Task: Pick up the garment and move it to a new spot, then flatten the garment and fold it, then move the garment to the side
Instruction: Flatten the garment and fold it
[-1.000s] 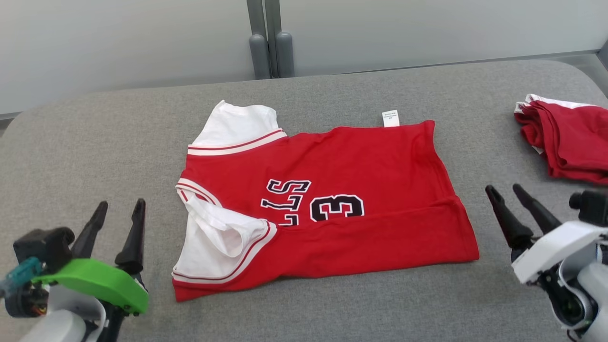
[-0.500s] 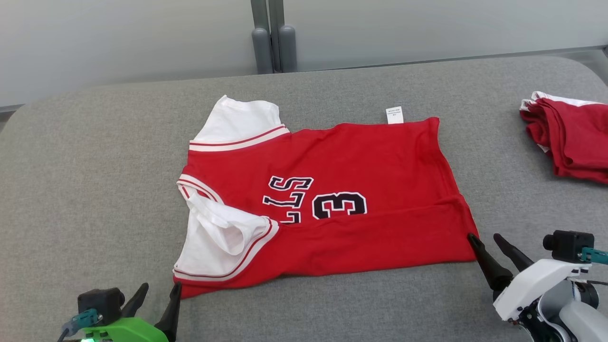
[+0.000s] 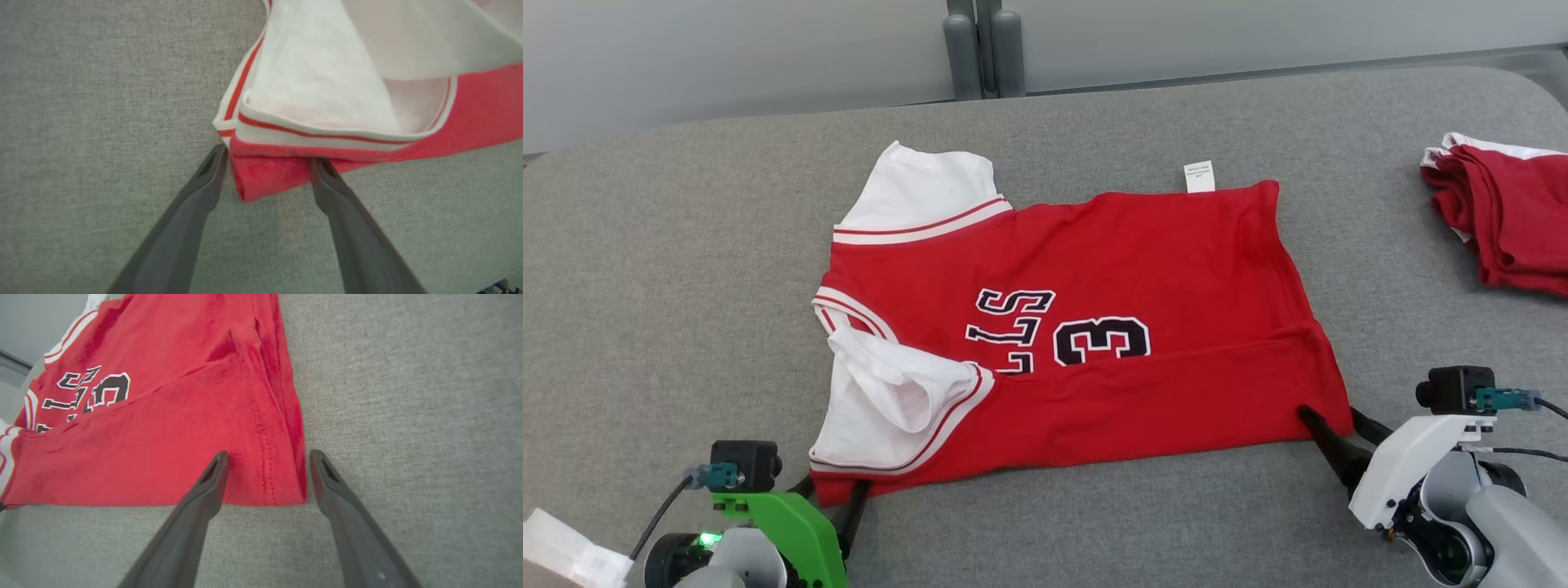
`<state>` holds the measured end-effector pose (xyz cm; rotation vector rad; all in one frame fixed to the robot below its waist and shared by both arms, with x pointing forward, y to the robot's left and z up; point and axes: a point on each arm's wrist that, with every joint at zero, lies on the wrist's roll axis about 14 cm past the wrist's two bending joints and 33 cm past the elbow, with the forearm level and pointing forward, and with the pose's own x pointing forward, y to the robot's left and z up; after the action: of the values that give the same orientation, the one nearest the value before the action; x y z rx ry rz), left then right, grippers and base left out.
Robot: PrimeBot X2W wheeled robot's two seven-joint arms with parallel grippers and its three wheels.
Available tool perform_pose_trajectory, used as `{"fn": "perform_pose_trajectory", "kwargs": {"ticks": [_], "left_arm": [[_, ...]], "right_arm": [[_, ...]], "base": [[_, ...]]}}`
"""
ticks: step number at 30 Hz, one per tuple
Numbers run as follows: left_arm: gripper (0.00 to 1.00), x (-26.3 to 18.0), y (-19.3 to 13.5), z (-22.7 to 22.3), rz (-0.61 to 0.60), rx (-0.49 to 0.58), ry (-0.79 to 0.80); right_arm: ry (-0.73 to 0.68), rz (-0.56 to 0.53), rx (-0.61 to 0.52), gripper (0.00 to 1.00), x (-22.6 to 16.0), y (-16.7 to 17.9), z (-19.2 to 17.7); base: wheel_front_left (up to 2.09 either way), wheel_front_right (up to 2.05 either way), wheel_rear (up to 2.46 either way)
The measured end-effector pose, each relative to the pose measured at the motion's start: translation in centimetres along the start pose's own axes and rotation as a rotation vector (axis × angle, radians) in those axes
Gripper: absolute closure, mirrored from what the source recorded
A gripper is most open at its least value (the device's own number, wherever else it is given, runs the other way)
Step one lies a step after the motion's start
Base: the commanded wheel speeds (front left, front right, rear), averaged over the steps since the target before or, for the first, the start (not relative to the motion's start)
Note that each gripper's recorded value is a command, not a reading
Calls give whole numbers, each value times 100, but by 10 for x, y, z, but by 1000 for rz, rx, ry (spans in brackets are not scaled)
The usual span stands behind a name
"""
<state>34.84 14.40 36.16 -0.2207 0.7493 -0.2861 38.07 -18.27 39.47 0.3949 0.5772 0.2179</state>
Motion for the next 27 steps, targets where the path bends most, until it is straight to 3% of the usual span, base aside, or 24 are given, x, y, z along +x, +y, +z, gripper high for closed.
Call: {"fn": "perform_pose_trajectory", "kwargs": {"ticks": [2, 3, 4, 5, 6, 7, 17, 27], "left_arm": [[1, 4, -1, -2, -13, 5, 33], [20, 6, -2, -2, -17, 0, 45], [61, 6, -2, -2, -19, 3, 55], [96, 7, -2, -1, -21, 6, 62], [100, 7, -2, -1, -25, -4, 66], [100, 6, -4, -1, -35, -19, 72], [100, -17, -19, -5, -106, 7, 143], [100, -56, -22, -35, -121, 4, 284]], "right_arm": [[35, 0, -2, 0, 3, 1, -6], [45, 3, -1, 16, 4, 2, -7], [53, 6, -2, 50, 5, 3, -7], [64, 7, -4, 65, 5, 4, -8], [73, 8, -7, 91, 5, 4, -9], [76, 10, -8, 100, 5, 5, -9], [101, 25, -53, 100, -8, 5, -1], [207, -40, -30, 100, -45, -24, -22]], "base": [[0, 0, 0], [0, 0, 0], [0, 0, 0], [0, 0, 0], [0, 0, 0], [0, 0, 0], [0, 0, 0], [0, 0, 0]]}}
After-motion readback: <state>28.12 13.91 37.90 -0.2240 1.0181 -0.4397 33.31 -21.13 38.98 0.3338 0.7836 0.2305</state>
